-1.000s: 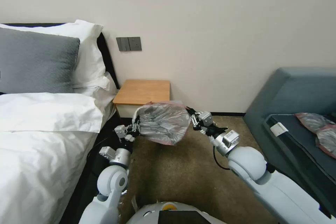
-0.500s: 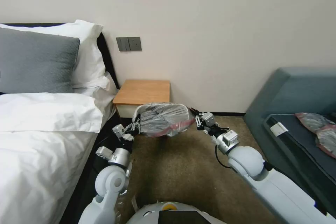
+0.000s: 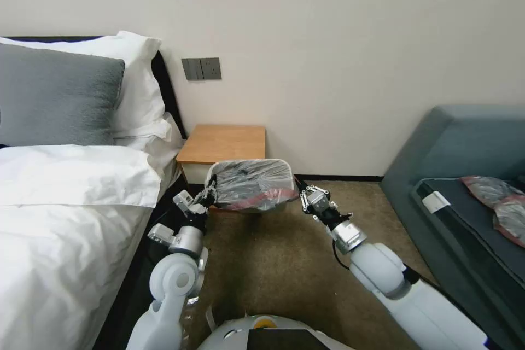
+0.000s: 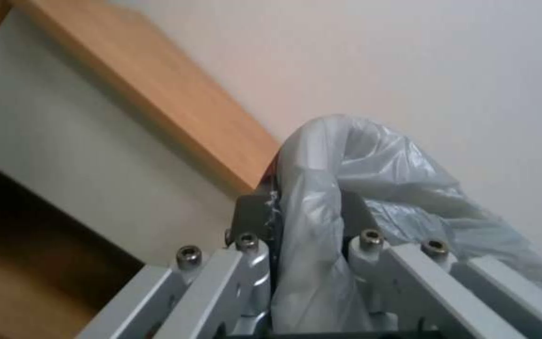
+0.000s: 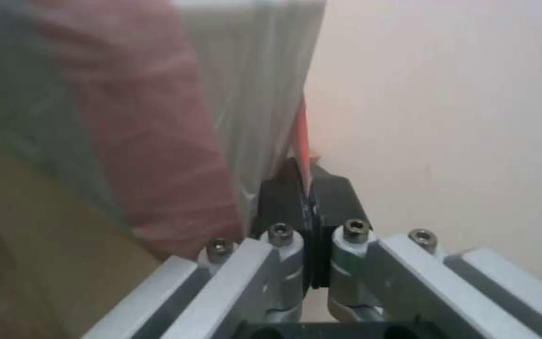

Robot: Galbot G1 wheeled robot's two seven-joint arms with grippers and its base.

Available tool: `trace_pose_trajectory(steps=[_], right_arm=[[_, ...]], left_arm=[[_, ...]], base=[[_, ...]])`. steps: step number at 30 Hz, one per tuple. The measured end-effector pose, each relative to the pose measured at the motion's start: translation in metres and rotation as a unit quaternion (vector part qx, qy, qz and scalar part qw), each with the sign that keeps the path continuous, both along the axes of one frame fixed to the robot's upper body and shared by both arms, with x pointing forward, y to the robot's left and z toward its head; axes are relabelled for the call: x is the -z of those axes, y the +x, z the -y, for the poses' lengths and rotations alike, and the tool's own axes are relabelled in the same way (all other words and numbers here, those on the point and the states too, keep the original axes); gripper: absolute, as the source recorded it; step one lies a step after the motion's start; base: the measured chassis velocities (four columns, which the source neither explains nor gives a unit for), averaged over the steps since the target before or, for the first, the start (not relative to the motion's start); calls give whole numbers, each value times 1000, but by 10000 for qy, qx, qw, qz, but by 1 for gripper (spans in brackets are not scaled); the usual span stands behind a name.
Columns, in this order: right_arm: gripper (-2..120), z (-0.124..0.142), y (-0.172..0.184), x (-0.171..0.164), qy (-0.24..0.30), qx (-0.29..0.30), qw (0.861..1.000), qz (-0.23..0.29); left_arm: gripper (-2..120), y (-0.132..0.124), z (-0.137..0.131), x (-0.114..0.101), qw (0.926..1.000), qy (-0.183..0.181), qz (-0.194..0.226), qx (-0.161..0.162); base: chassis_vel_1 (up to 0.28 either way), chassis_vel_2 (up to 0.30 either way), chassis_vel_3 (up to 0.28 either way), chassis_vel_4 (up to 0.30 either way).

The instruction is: Pick up the garbage bag from the table and place it over the trash can.

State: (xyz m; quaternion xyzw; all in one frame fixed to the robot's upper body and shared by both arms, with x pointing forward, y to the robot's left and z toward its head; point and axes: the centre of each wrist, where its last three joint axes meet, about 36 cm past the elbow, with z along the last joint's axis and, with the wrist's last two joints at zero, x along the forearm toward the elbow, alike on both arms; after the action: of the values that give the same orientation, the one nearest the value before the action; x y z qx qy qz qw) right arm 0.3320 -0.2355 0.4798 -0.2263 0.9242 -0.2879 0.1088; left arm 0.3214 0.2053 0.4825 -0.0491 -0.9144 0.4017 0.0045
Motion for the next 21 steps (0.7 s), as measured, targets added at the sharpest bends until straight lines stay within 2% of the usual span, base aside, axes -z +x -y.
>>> trace_pose_trajectory(steps=[3, 4, 7, 13, 17, 21], right_arm=[[0, 2, 2, 9, -653, 101, 9960, 606], [0, 2, 2, 9, -653, 101, 9960, 606], [0, 5, 6, 18, -1151, 134, 9878, 1040], [0, 6, 9, 28, -1394, 150, 9841, 1093], [0, 10, 17, 37, -1543, 246, 9819, 1073], [0, 11, 22, 43, -1580, 308, 9814, 1047]], left_arm=[[9, 2, 3, -6, 9997, -132, -158, -89], [9, 2, 3, -6, 9997, -132, -158, -89], [9, 1, 5, -15, 9992, -304, -247, -73], [10, -3, 5, -22, 9987, -411, -308, 56], [10, -12, 5, -32, 9967, -607, -417, 345], [10, -16, 6, -32, 9949, -750, -506, 443]], base=[[0, 0, 0, 0], [0, 0, 0, 0], [0, 0, 0, 0], [0, 0, 0, 0], [0, 0, 0, 0], [0, 0, 0, 0]])
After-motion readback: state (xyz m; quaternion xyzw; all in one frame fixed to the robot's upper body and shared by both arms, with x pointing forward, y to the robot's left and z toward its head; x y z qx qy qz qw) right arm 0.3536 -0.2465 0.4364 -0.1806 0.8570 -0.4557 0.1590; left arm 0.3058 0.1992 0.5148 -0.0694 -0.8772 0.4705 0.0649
